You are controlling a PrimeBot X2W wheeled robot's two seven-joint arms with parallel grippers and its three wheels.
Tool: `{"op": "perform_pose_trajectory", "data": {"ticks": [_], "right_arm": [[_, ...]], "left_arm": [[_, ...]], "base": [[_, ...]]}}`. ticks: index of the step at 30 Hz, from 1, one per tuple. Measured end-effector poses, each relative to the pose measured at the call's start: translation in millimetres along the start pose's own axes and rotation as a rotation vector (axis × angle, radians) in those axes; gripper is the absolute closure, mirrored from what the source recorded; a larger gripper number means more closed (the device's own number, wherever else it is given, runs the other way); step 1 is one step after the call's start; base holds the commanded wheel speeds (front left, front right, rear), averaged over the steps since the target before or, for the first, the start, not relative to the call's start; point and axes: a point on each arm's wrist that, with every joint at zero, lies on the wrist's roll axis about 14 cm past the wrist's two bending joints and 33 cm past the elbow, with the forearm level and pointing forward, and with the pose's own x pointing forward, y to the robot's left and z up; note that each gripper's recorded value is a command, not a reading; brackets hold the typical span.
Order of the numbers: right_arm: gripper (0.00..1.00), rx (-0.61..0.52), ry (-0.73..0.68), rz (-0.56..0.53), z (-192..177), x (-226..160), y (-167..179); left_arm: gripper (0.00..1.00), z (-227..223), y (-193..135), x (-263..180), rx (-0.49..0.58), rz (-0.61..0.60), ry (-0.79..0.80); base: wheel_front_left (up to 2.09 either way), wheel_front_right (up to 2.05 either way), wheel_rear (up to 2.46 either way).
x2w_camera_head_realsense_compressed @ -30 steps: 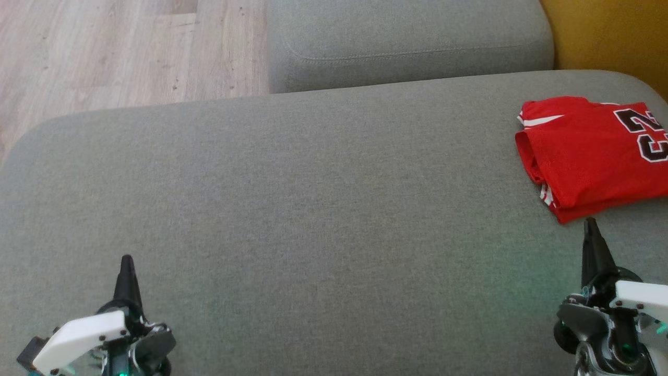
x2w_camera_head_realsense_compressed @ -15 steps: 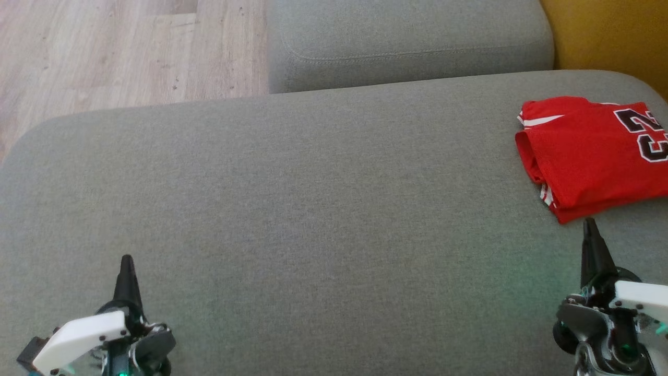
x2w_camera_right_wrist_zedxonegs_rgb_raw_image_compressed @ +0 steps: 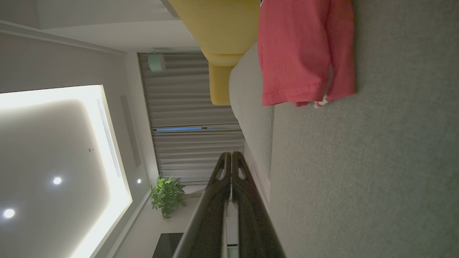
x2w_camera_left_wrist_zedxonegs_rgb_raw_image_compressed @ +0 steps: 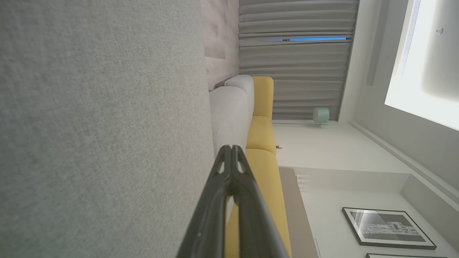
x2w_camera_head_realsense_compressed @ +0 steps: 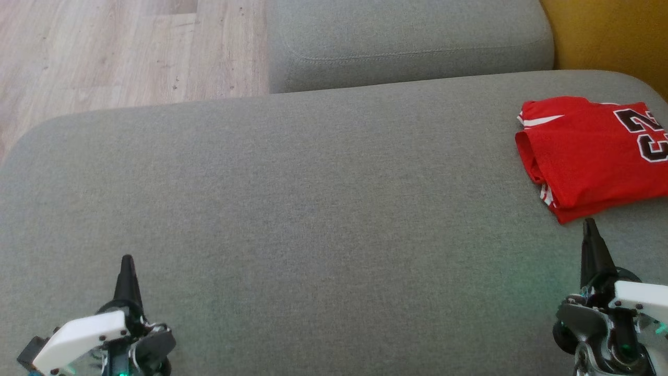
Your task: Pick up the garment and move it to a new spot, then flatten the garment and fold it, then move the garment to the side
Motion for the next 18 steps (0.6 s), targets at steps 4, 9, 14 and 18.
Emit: {"op": "perform_pose_trajectory", "data": {"ticks": [4,9,14,18], "right_arm": [[1.00,0.000,0.001,0.000,-0.1,0.0,0.0],[1.00,0.000,0.001,0.000,-0.1,0.0,0.0],[1.00,0.000,0.001,0.000,0.0,0.0,0.0],[1.00,0.000,0.001,0.000,-0.1,0.0,-0.1]], "left_arm": [[1.00,0.1,0.0,0.0,0.000,0.000,0.000],[1.00,0.1,0.0,0.0,0.000,0.000,0.000],[1.00,0.1,0.0,0.0,-0.001,0.000,-0.001],[1.00,0.1,0.0,0.0,-0.001,0.000,-0.001]], "base": [[0.00,0.00,0.00],[0.00,0.00,0.00],[0.00,0.00,0.00],[0.00,0.00,0.00]]}}
